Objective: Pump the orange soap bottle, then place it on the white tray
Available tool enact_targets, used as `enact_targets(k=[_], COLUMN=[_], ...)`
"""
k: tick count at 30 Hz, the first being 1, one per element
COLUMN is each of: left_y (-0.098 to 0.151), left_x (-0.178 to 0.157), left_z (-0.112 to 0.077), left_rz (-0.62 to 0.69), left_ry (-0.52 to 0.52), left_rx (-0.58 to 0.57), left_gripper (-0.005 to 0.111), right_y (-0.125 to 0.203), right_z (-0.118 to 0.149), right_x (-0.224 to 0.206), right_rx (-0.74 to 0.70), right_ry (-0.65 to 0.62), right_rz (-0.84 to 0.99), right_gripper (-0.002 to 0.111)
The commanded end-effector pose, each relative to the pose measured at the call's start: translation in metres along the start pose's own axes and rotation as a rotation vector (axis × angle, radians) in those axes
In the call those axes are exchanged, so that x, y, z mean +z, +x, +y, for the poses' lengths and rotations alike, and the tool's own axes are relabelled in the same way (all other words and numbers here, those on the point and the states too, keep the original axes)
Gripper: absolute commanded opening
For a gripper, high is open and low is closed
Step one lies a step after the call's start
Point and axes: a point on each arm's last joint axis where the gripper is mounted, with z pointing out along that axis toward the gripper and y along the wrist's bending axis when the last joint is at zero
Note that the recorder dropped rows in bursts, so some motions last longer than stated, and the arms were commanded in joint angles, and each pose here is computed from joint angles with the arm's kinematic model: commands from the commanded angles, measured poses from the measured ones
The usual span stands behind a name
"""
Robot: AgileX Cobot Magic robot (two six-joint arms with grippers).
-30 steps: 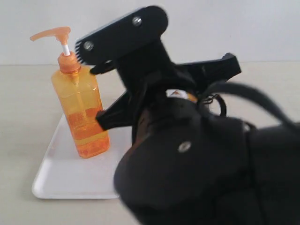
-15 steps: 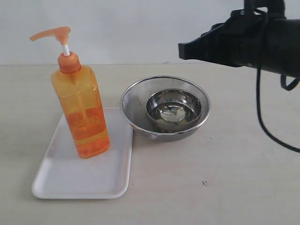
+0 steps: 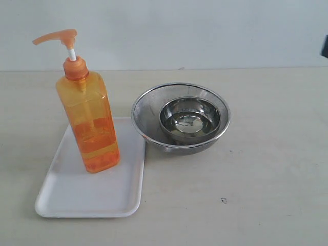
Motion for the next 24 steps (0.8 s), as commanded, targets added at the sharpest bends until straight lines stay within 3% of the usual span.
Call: enact_targets(k=[1, 6, 12, 24], left_y=[0.0, 0.0, 0.0, 0.0], left_x=[0.0, 0.0, 0.0, 0.0], left_z=[0.0, 0.0, 0.0, 0.0], left_rz=[-0.004, -0.004, -0.004, -0.004], left_ry=[0.0, 0.0, 0.0, 0.0], left_rx=[-0.007, -0.007, -0.007, -0.007], left_gripper=[0.005, 0.005, 0.005, 0.005], right_y=[0.014, 0.045, 0.077, 0.11], right_z=[-0.024, -0.041, -0.039, -0.046], right_x=[-0.036, -0.089, -0.118, -0.107], right_rx=[0.061, 0.09, 0.079, 0.089], right_ry=[0.088, 0.21, 0.186, 0.219], right_rz=[-0.075, -0.248, -0.402, -0.323], right_gripper=[0.0, 0.0, 0.0, 0.0])
